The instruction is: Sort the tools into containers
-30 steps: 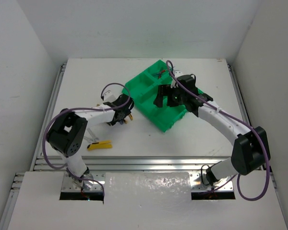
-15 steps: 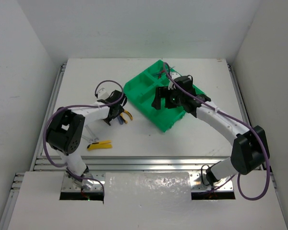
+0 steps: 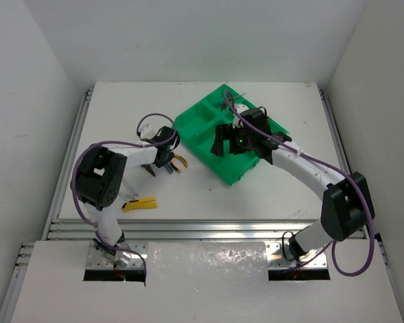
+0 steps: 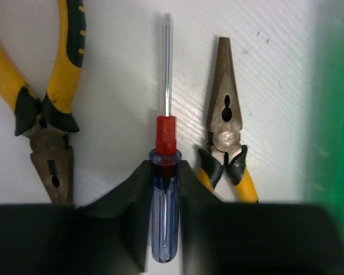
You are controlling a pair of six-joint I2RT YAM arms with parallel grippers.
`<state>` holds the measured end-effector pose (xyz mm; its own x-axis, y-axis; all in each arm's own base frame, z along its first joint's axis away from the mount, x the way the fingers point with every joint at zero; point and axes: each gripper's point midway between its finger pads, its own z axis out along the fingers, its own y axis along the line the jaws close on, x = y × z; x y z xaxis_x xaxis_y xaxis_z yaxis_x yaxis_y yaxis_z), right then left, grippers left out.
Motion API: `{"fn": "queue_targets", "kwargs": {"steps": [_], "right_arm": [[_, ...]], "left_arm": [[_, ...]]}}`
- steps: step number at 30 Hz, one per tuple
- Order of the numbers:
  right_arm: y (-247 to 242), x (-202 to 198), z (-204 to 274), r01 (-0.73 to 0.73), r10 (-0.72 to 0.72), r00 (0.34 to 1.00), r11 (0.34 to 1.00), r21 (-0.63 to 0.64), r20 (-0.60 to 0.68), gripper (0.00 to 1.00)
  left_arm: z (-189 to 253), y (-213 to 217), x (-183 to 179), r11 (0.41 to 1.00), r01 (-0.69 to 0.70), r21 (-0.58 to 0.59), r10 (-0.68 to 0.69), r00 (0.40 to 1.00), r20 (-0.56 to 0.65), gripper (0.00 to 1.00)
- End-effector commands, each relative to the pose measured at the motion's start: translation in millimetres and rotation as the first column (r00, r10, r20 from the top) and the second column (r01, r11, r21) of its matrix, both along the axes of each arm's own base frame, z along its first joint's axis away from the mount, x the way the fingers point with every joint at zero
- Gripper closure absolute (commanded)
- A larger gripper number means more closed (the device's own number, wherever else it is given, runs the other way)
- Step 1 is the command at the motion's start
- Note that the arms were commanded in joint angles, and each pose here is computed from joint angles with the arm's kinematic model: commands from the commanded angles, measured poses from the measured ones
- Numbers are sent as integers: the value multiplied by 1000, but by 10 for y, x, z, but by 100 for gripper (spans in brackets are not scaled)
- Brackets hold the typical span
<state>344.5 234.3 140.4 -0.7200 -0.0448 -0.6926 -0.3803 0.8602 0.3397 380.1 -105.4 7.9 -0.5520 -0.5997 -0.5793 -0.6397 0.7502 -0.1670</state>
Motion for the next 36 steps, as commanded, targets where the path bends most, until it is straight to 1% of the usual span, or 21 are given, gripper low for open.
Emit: {"fn": "queue_targets", "kwargs": {"steps": [1, 2, 4, 8, 10, 12, 13, 15, 16, 19, 23, 26, 27, 29, 30, 31, 32, 33, 34, 35, 36], "right_arm": [[210, 41, 263, -80, 76, 995, 994, 77, 59, 1], [276, 27, 286, -114, 107, 992, 987, 109, 72, 1], [479, -138, 367, -220, 213, 976, 952, 213, 54, 1], [695, -157, 444, -243, 251, 968, 905, 350, 22, 1], [785, -64, 546, -188, 208, 978, 888, 420, -1, 1], [874, 37, 552, -148, 177, 984, 875, 461, -20, 1], [902, 94, 541, -99, 137, 990, 874, 476, -46, 1], [1029, 153, 495, -69, 109, 992, 880, 469, -59, 1], [1061, 239, 533, -37, 69, 996, 885, 465, -51, 1], [1215, 264, 448, -8, 43, 997, 890, 455, -66, 3], [1348, 305, 435, 4, 30, 998, 882, 471, -64, 17], [1419, 284, 389, -10, 52, 996, 883, 470, -75, 34], [1466, 240, 394, -29, 74, 994, 879, 476, -75, 44], [1528, 179, 387, -48, 100, 992, 873, 485, -82, 51], [1548, 159, 391, -57, 110, 991, 871, 488, -81, 64], [1559, 128, 374, -65, 123, 989, 867, 493, -85, 79], [1561, 111, 370, -65, 124, 988, 865, 497, -86, 94], [1551, 108, 365, -60, 121, 989, 864, 501, -90, 100], [1540, 110, 369, -57, 116, 989, 865, 498, -87, 100], [1517, 132, 403, -55, 107, 991, 868, 494, -77, 100], [1495, 157, 427, -60, 102, 993, 873, 483, -62, 100]], "left_arm": [[-121, -60, 7, 999, 24, -47, -25, 999, -24, 95], [-93, -86, 14, 998, 35, -58, -36, 999, -11, 100], [56, -119, -25, 994, 76, -81, -74, 997, 28, 100], [602, -369, 21, 955, 272, -122, -232, 935, 268, 100], [969, -548, -13, 908, 398, -128, -312, 849, 427, 100], [1130, -638, -175, 860, 493, -133, -363, 773, 520, 100], [1349, -783, -194, 807, 576, -128, -394, 687, 610, 100], [1441, -866, -368, 751, 648, -126, -418, 614, 670, 100], [1571, -965, -425, 704, 700, -120, -428, 553, 715, 100], [1636, -1090, -582, 631, 767, -118, -452, 486, 748, 100], [1785, -1162, -677, 581, 808, -97, -447, 417, 791, 100], [1843, -1161, -724, 572, 816, -82, -448, 394, 802, 100], [1873, -1162, -721, 572, 817, -78, -448, 390, 805, 100], [1883, -1164, -716, 571, 818, -72, -454, 388, 802, 100], [1895, -1166, -717, 569, 819, -68, -456, 383, 803, 100], [1914, -1167, -706, 569, 820, -66, -455, 381, 805, 98], [1928, -1168, -698, 570, 819, -66, -454, 382, 805, 87], [1933, -1175, -699, 568, 821, -61, -460, 378, 804, 81], [1936, -1176, -701, 567, 822, -61, -464, 380, 800, 73], [1977, -1165, -684, 573, 818, -56, -462, 379, 802, 49], [1989, -1110, -629, 609, 792, -54, -452, 402, 797, 34]]}}
